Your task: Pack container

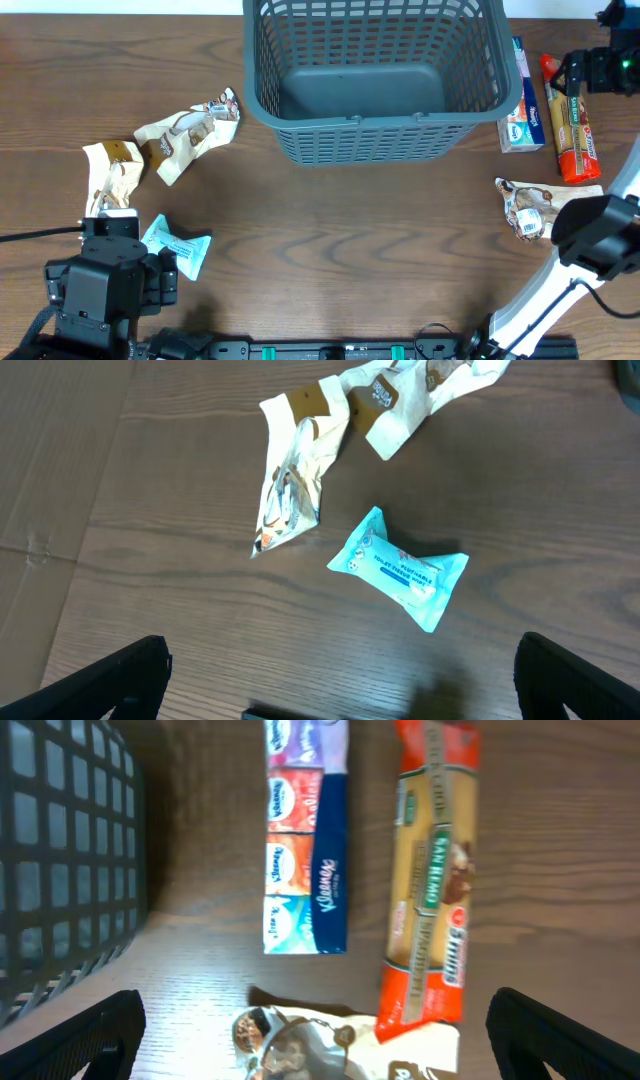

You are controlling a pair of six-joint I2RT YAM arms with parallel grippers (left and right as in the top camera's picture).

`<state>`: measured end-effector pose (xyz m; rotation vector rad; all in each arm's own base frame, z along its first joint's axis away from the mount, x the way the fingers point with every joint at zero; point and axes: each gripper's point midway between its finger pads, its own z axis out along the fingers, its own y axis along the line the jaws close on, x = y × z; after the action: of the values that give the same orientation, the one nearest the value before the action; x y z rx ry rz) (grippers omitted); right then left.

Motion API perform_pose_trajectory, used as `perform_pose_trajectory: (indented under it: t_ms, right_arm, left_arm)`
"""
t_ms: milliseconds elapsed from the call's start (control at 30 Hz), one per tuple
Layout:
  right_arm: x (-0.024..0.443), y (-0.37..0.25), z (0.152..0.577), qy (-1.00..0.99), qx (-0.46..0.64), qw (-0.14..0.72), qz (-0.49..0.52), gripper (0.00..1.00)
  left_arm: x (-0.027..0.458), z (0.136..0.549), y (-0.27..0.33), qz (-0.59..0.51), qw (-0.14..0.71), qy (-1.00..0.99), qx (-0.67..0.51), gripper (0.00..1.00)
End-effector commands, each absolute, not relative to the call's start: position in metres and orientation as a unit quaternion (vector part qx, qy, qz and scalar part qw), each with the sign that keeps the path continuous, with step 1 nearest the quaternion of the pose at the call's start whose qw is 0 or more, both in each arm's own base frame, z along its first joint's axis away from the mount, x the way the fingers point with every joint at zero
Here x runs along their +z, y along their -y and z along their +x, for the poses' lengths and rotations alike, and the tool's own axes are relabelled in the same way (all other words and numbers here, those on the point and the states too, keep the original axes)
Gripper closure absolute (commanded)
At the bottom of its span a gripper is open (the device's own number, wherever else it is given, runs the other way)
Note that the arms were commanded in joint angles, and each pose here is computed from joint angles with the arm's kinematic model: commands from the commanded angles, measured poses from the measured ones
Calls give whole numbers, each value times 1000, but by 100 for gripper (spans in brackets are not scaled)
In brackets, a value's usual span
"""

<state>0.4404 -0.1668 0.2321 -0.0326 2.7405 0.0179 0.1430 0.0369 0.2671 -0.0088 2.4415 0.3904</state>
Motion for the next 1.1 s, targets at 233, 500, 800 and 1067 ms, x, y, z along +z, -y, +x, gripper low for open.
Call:
perform_pose_trajectory:
  t_ms: [233,500,800,1067]
  right_arm:
    - [136,167,461,-991,54,116,-39,1]
    - [103,183,461,-996,18,78,-40,1]
    - [61,179,460,-998,27,34,-44,1]
    - [56,161,482,-997,-16,41,-65,1]
  left_arm:
    - [274,142,-41,-8,337,-928,158,1]
    - [274,142,-41,-8,337,-928,158,1]
    - [274,142,-41,-8,337,-928,158,1]
    - [274,142,-41,-8,337,-928,158,1]
